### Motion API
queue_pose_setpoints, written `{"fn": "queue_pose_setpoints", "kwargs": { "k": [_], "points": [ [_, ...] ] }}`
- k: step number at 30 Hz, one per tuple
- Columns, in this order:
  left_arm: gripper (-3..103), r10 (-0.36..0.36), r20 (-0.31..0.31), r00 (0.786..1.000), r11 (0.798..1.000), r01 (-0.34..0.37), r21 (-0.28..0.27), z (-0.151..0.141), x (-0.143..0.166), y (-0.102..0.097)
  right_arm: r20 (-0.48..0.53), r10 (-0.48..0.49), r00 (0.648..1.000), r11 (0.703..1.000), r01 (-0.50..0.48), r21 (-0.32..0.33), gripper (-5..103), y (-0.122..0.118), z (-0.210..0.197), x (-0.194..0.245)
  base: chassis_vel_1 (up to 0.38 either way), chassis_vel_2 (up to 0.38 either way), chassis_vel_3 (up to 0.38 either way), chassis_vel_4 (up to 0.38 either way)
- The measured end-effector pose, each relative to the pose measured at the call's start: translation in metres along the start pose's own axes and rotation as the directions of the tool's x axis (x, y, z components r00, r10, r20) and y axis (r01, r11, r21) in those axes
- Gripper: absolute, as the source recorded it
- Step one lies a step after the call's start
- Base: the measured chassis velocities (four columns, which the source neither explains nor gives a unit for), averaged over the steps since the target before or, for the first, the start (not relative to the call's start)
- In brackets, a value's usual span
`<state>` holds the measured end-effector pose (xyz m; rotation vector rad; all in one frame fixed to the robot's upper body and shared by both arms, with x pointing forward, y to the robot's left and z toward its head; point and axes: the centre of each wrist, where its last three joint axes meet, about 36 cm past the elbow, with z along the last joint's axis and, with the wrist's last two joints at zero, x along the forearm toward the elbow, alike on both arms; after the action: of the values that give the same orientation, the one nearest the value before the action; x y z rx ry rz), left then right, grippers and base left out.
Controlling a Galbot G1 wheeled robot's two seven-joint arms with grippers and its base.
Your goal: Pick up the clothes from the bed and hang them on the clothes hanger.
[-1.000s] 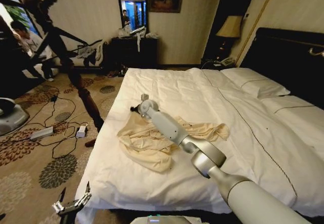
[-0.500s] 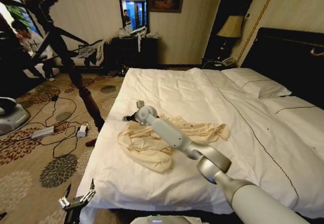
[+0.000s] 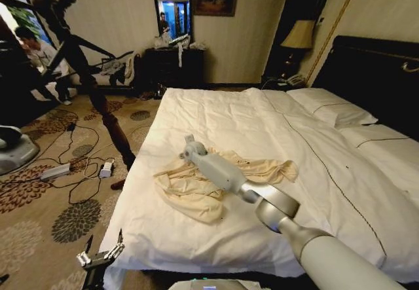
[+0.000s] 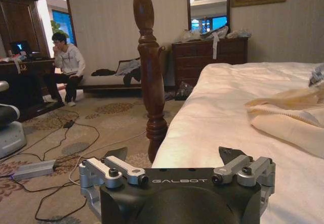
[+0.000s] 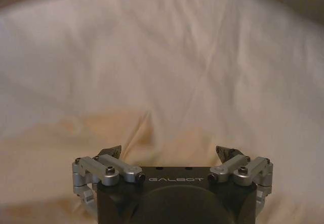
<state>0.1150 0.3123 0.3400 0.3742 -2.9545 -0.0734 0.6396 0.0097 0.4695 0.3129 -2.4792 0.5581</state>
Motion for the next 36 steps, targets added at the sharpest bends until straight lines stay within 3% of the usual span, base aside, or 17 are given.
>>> {"fn": "queue_pose_setpoints", "kwargs": {
  "k": [2, 4, 7, 8, 11, 12, 15, 16, 19, 21, 23, 25, 30, 34, 35, 36],
  "points": [
    [100, 0.005, 0.002, 1.000, 1.000, -0.005, 0.003, 0.001, -0.001, -0.004, 0.131, 0.022, 0.991, 0.997, -0.031, 0.071, 100, -0.003, -0.001, 0.006, 0.000, 0.000, 0.000, 0.000],
    [100, 0.008, 0.000, 1.000, 1.000, -0.008, 0.006, 0.001, -0.002, -0.007, 0.160, 0.019, 0.987, 0.997, -0.031, 0.076, 100, -0.004, -0.005, 0.012, 0.000, 0.000, 0.000, 0.000],
    [100, 0.024, -0.004, 1.000, 0.999, -0.024, 0.028, -0.005, -0.007, -0.017, 0.129, -0.036, 0.991, 0.998, 0.042, -0.046, 100, -0.013, -0.020, 0.032, 0.000, 0.000, 0.000, 0.000],
    [100, 0.024, -0.004, 1.000, 0.999, -0.024, 0.028, -0.005, -0.007, -0.017, 0.129, -0.036, 0.991, 0.998, 0.042, -0.046, 100, -0.013, -0.020, 0.032, 0.000, 0.000, 0.000, 0.000],
    [100, 0.074, -0.026, 0.997, 0.991, -0.070, 0.116, -0.018, -0.018, -0.041, 0.110, -0.047, 0.993, 0.991, 0.060, -0.121, 100, -0.034, -0.003, 0.038, 0.000, 0.000, 0.000, 0.000],
    [100, 0.074, -0.026, 0.997, 0.991, -0.070, 0.116, -0.018, -0.018, -0.041, 0.110, -0.047, 0.993, 0.991, 0.060, -0.121, 100, -0.034, -0.003, 0.038, 0.000, 0.000, 0.000, 0.000],
    [100, 0.140, -0.060, 0.988, 0.968, -0.125, 0.216, -0.031, -0.036, -0.075, 0.112, -0.043, 0.993, 0.984, 0.061, -0.168, 100, -0.054, 0.022, 0.049, 0.000, 0.000, 0.000, 0.000],
    [100, 0.140, -0.060, 0.988, 0.968, -0.125, 0.216, -0.031, -0.036, -0.075, 0.112, -0.043, 0.993, 0.984, 0.061, -0.168, 100, -0.054, 0.022, 0.049, 0.000, 0.000, 0.000, 0.000],
    [100, 0.167, -0.078, 0.983, 0.954, -0.141, 0.265, -0.049, -0.062, -0.107, 0.105, -0.018, 0.994, 0.978, 0.040, -0.207, 100, -0.081, 0.051, 0.060, 0.000, 0.000, 0.000, 0.000],
    [100, 0.173, -0.080, 0.982, 0.949, -0.145, 0.280, -0.056, -0.071, -0.114, 0.097, -0.007, 0.995, 0.975, 0.028, -0.219, 100, -0.089, 0.059, 0.062, 0.000, 0.000, 0.000, 0.000],
    [100, 0.183, -0.094, 0.979, 0.928, -0.141, 0.345, -0.082, -0.098, -0.127, 0.069, 0.037, 0.997, 0.968, -0.018, -0.251, 100, -0.111, 0.080, 0.069, 0.000, 0.000, 0.000, 0.000],
    [100, 0.184, -0.101, 0.978, 0.921, -0.136, 0.366, -0.091, -0.107, -0.127, 0.060, 0.051, 0.997, 0.965, -0.034, -0.260, 100, -0.119, 0.087, 0.071, 0.000, 0.000, 0.000, 0.000],
    [100, 0.143, -0.116, 0.983, 0.908, -0.083, 0.411, -0.106, -0.142, -0.103, 0.039, 0.074, 0.996, 0.959, -0.061, -0.275, 100, -0.135, 0.102, 0.077, 0.000, 0.000, 0.000, 0.000],
    [101, 0.165, -0.174, 0.971, 0.856, -0.053, 0.514, -0.110, -0.180, -0.073, 0.013, 0.096, 0.995, 0.956, -0.089, -0.279, 100, -0.145, 0.118, 0.088, 0.000, 0.000, 0.000, 0.000],
    [101, 0.165, -0.174, 0.971, 0.856, -0.053, 0.514, -0.110, -0.180, -0.073, 0.013, 0.096, 0.995, 0.956, -0.089, -0.279, 100, -0.145, 0.118, 0.088, 0.000, 0.000, 0.000, 0.000],
    [100, 0.176, -0.188, 0.966, 0.842, -0.049, 0.538, -0.110, -0.189, -0.069, 0.012, 0.100, 0.995, 0.955, -0.092, -0.280, 100, -0.148, 0.119, 0.090, 0.000, 0.000, 0.000, 0.000]
  ]
}}
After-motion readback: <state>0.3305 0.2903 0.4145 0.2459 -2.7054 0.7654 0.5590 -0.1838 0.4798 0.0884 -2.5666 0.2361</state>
